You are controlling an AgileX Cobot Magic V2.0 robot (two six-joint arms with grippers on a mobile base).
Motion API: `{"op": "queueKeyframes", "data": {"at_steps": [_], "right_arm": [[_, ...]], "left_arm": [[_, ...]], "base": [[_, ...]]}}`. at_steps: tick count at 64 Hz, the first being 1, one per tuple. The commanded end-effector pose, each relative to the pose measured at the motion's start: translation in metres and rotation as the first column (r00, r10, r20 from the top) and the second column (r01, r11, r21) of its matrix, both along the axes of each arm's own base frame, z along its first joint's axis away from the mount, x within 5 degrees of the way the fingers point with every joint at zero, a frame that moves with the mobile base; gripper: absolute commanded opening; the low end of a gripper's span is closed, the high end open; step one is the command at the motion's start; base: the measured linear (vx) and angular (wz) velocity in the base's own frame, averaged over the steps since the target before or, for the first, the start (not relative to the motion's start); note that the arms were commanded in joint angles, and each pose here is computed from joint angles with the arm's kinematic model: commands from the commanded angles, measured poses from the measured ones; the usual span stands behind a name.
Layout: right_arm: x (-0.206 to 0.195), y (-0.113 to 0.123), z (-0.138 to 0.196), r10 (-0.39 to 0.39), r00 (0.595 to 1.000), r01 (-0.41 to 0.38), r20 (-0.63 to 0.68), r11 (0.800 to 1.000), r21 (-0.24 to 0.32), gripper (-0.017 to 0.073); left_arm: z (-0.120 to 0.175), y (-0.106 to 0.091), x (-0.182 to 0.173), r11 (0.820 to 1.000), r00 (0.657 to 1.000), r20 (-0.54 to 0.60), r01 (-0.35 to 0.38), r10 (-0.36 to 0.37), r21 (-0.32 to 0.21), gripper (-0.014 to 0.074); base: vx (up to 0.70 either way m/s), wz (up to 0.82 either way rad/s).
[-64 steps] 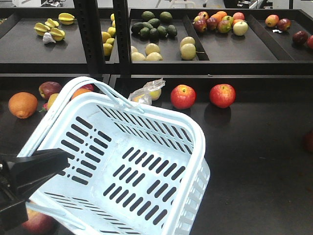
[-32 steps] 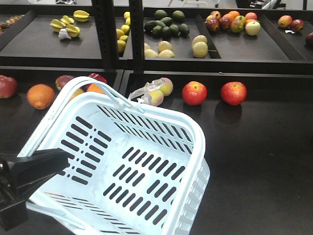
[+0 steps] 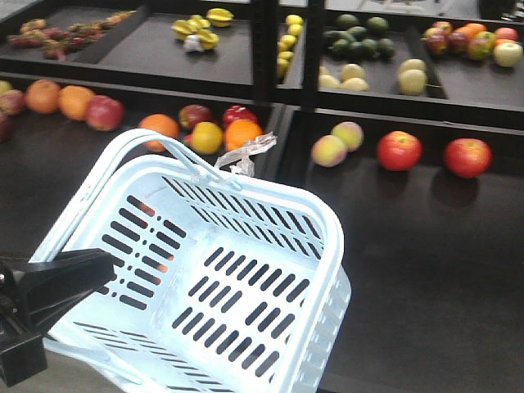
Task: Pick three apples into basket with both arms
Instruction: 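Hold the basket in the left gripper while turning the base away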
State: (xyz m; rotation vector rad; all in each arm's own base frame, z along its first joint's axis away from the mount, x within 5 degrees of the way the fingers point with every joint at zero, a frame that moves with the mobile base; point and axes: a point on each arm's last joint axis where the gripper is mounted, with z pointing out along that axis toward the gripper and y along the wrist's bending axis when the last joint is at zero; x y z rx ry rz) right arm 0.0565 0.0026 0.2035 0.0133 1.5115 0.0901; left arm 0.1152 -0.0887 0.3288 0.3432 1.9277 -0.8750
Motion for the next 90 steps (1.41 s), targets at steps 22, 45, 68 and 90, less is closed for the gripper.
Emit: {"op": "queueKeyframes", "data": {"at_steps": [22, 45, 68, 90], "right_arm": [[-0.0014, 0.0009, 0.0051, 0.011, 0.997, -0.010, 0.080, 1.000, -0.009, -0.0005], [-0.0014, 0.0009, 0.0051, 0.011, 0.997, -0.010, 0.080, 1.000, -0.009, -0.0005], [-0.0014, 0.0009, 0.0051, 0.011, 0.997, -0.010, 0.080, 1.000, -0.009, -0.0005], [-0.0014, 0.0009, 0.0051, 0.011, 0.997, -0.010, 0.080, 1.000, -0.009, -0.0005]], "left_arm": [[0.0148, 0.0015, 0.0014, 0.997, 0.998, 0.041, -0.038, 0.041, -0.069, -0.0007], [0.0148, 0.0015, 0.0014, 0.997, 0.998, 0.041, -0.038, 0.041, -0.069, -0.0007], [0.0148, 0.0015, 0.0014, 0.997, 0.998, 0.041, -0.038, 0.041, -0.069, -0.0007], [0.0148, 0.0015, 0.0014, 0.997, 0.998, 0.041, -0.038, 0.041, -0.069, -0.0007]], "base": [[-0.15, 0.55], [-0.17, 0.53], [-0.17, 0.55], [-0.16, 0.64]]}}
